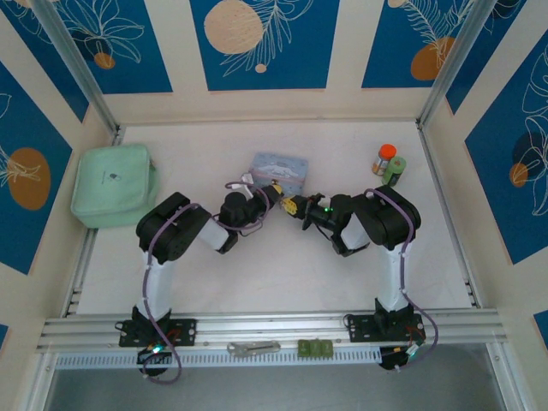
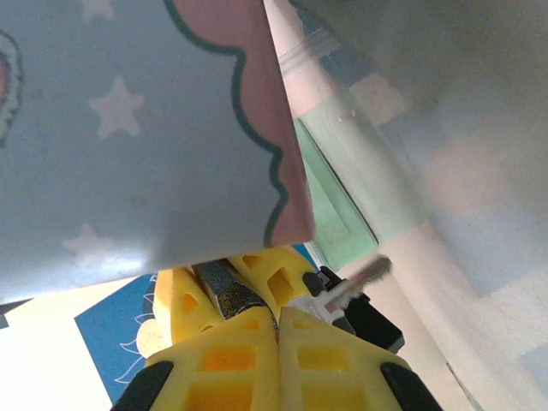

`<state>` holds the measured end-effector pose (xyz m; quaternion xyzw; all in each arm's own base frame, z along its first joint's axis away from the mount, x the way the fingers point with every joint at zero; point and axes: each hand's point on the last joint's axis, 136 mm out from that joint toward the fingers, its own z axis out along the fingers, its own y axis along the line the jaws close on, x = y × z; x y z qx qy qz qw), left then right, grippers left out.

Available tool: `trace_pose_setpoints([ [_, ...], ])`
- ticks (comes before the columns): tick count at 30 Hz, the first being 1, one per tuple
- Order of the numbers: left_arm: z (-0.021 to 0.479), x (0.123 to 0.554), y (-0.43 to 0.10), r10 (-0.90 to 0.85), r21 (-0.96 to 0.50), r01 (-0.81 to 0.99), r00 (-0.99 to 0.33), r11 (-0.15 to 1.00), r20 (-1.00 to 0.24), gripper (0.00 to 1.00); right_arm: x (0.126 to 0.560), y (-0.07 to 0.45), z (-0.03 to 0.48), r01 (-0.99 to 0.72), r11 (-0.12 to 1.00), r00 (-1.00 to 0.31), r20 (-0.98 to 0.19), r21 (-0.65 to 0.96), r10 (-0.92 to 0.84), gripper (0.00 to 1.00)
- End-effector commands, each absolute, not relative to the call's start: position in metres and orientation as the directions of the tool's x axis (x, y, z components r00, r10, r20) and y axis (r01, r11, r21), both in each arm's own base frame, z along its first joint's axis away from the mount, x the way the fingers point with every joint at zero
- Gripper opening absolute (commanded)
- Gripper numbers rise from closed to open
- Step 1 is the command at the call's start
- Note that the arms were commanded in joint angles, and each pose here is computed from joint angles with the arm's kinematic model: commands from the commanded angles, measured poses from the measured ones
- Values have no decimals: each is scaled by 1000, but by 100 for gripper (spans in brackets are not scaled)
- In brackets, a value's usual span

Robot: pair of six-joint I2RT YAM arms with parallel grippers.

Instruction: Unlock the padlock with the key

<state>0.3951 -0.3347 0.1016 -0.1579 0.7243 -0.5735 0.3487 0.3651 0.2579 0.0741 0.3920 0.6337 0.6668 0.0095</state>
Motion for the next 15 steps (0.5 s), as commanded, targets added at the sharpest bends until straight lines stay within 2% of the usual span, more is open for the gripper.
trace_pose_setpoints([
  [1,138,348,-379,-487,-930,335,-794,152,-365,0,355,254,26,595,-123,-605,544,794,581,7],
  [15,127,354,-375,-517,-936,304,-781,177,-352,0,328,233,5,566,29,-644,421,824,639,33],
])
